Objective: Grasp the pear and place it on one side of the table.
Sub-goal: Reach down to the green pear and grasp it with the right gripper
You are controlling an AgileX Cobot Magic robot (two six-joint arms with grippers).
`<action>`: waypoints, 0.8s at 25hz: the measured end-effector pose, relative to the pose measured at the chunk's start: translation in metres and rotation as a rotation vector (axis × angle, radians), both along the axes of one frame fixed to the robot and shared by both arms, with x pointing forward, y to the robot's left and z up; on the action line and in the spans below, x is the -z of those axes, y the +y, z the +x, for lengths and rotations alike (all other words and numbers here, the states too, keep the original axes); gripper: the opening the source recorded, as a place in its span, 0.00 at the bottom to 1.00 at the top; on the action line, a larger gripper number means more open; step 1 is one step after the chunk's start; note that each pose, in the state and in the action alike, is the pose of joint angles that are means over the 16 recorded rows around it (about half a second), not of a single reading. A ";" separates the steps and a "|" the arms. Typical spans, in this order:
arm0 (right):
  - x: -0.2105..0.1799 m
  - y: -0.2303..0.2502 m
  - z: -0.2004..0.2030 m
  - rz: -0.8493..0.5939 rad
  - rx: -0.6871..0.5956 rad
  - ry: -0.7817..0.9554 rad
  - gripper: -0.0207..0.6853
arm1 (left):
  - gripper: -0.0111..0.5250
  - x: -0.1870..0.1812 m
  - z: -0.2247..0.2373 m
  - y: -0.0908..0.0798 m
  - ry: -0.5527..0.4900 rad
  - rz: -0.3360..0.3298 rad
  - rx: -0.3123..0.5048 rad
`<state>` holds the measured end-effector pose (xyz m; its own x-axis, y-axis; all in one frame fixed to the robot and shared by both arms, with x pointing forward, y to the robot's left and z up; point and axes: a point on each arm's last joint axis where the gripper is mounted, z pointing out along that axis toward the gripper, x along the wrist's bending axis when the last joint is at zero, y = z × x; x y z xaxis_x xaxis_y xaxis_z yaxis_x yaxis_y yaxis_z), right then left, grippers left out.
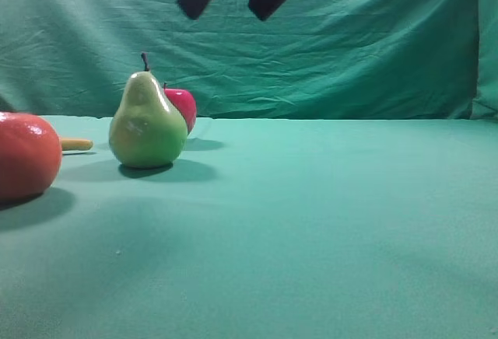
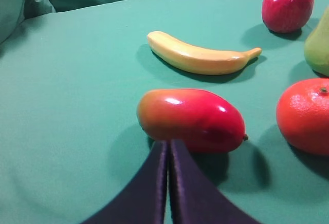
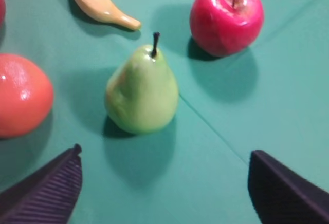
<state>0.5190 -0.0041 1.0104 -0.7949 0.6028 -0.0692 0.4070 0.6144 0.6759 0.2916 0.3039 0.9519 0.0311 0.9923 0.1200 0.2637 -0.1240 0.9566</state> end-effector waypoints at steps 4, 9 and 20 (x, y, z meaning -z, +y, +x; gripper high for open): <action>0.016 0.016 0.012 -0.008 -0.002 0.021 0.94 | 0.02 0.000 0.000 0.000 0.000 0.000 0.000; 0.039 0.030 0.024 -0.024 0.001 0.046 0.90 | 0.02 0.000 0.000 0.000 0.000 0.000 0.000; 0.040 0.026 0.037 -0.044 0.025 0.072 0.73 | 0.02 0.000 0.000 0.000 0.000 0.000 0.000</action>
<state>0.5557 0.0221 0.9704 -0.7833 0.6204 -0.0392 0.4692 0.6315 0.6173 0.2916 0.3039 0.9519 0.0311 0.9923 0.1200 0.2637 -0.1240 0.9566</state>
